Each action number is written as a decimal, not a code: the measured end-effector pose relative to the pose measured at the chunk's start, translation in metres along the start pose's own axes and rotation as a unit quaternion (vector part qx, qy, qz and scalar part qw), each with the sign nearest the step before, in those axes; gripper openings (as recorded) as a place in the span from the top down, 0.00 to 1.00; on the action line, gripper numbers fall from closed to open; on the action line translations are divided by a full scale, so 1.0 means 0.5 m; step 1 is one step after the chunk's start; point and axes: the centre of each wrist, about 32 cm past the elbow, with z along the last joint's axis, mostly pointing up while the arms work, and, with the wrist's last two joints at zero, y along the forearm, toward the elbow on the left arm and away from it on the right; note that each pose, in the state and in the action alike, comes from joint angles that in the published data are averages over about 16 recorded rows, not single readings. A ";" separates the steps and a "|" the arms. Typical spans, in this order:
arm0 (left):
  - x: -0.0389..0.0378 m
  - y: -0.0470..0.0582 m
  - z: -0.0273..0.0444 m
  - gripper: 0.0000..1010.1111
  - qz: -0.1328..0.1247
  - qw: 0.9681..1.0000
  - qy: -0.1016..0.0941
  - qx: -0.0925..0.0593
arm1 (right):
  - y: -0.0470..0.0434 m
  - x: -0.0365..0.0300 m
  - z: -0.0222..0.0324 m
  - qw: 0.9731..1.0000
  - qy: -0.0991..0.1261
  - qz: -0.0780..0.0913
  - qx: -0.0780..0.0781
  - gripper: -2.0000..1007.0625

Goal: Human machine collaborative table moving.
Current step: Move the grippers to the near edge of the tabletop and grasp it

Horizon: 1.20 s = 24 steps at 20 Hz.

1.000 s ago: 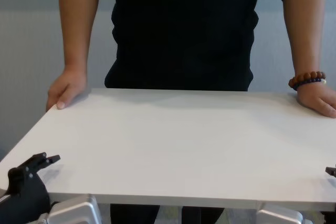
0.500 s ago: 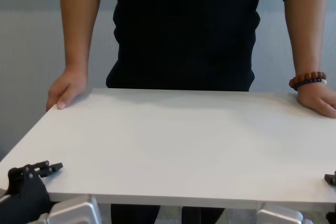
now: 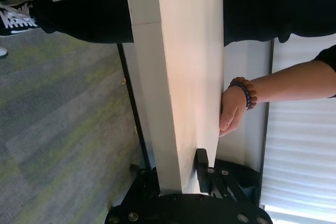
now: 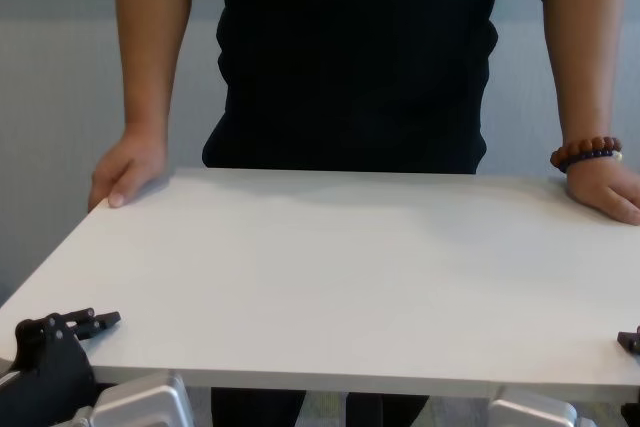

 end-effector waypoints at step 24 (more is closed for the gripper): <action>0.000 0.000 0.000 0.66 0.000 1.000 0.000 0.000 | 0.000 0.000 0.000 1.000 0.001 0.000 0.000 0.71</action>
